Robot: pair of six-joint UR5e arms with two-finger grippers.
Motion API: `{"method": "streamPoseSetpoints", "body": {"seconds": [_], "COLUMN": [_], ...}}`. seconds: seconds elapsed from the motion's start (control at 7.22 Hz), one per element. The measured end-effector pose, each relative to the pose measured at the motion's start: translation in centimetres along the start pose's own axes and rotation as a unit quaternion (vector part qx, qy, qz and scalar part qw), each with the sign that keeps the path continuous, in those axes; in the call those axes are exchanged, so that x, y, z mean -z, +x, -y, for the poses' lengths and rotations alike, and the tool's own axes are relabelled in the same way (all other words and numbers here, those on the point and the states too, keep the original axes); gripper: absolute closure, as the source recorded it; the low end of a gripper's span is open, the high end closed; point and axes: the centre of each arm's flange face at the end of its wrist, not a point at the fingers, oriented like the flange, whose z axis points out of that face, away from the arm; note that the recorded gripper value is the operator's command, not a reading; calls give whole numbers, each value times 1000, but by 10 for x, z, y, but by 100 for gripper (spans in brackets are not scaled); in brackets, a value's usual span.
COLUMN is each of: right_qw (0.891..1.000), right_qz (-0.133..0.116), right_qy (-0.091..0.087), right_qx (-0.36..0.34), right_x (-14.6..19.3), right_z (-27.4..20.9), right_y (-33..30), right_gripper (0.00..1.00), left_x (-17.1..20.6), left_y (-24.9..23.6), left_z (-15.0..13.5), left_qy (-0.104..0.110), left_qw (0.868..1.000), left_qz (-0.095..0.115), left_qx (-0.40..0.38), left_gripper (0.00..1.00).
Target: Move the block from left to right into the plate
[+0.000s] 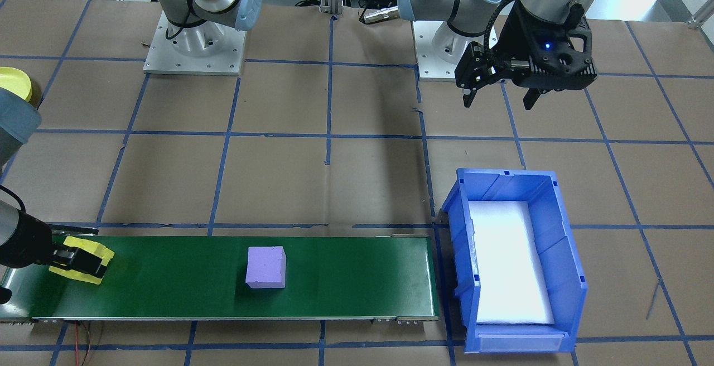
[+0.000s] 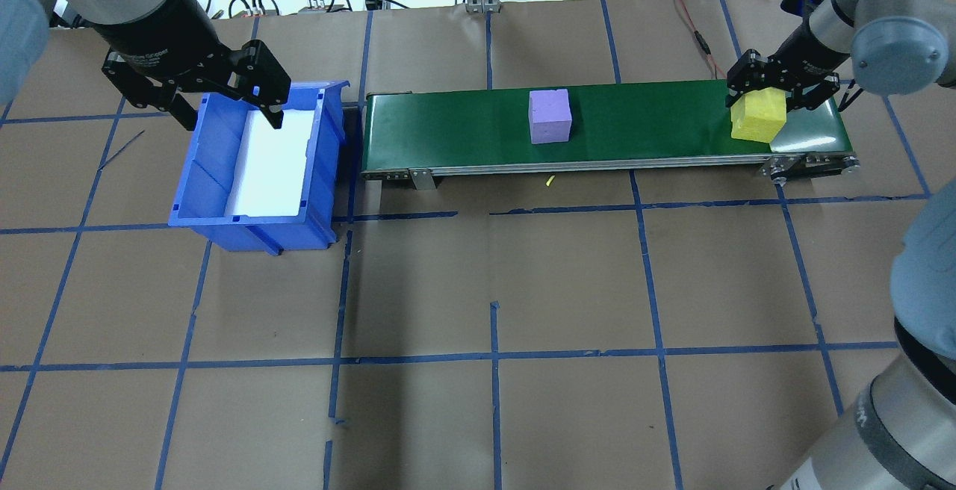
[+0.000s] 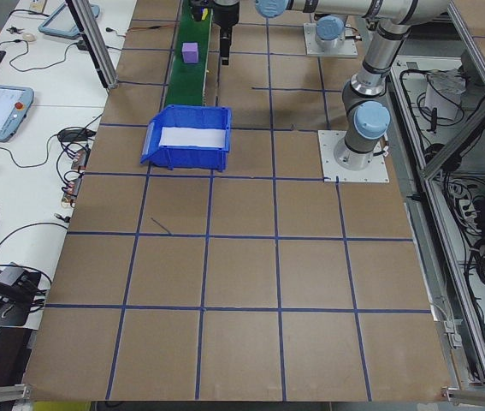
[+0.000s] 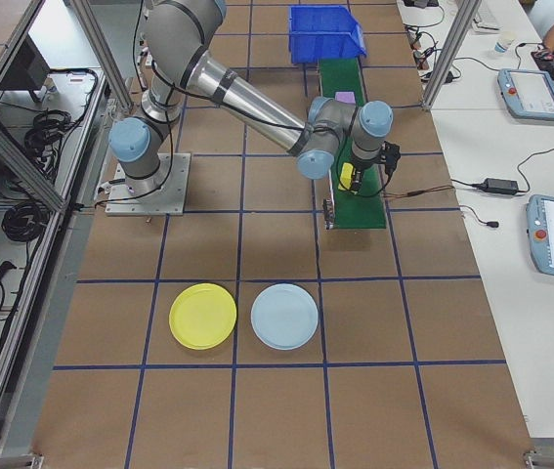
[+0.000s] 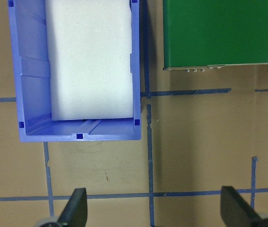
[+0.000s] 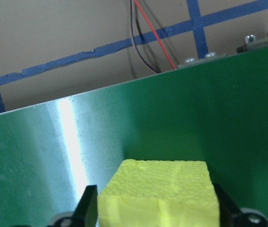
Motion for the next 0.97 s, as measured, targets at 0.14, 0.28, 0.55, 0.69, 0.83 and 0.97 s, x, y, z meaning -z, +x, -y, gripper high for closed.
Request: {"method": "streamPoseSetpoints", "body": {"seconds": [0.14,0.28,0.55,0.69,0.83,0.97], "right_qw": [1000,1000,998,996,994,991], "right_qz": [-10,-18,-46,-68,-79,-91], "right_qy": [2,9,19,8,1,-2], "right_qx": [5,5,31,57,78,99], "right_x": [4,15,48,59,75,94], "right_z": [0,2,-4,-15,-31,-52], "right_y": [2,8,47,89,135,176], "right_gripper": [83,84,87,87,87,87], "left_x": [0,0,1,0,0,0], "left_y": [0,0,0,0,0,1], "left_z": [0,0,0,0,0,0], "left_qy": [0,0,1,0,0,0], "left_qw": [1000,1000,1000,1000,1000,1000], "left_qz": [0,0,0,0,0,0], "left_qx": [0,0,0,0,-1,1], "left_gripper": [0,0,0,0,0,0]}}
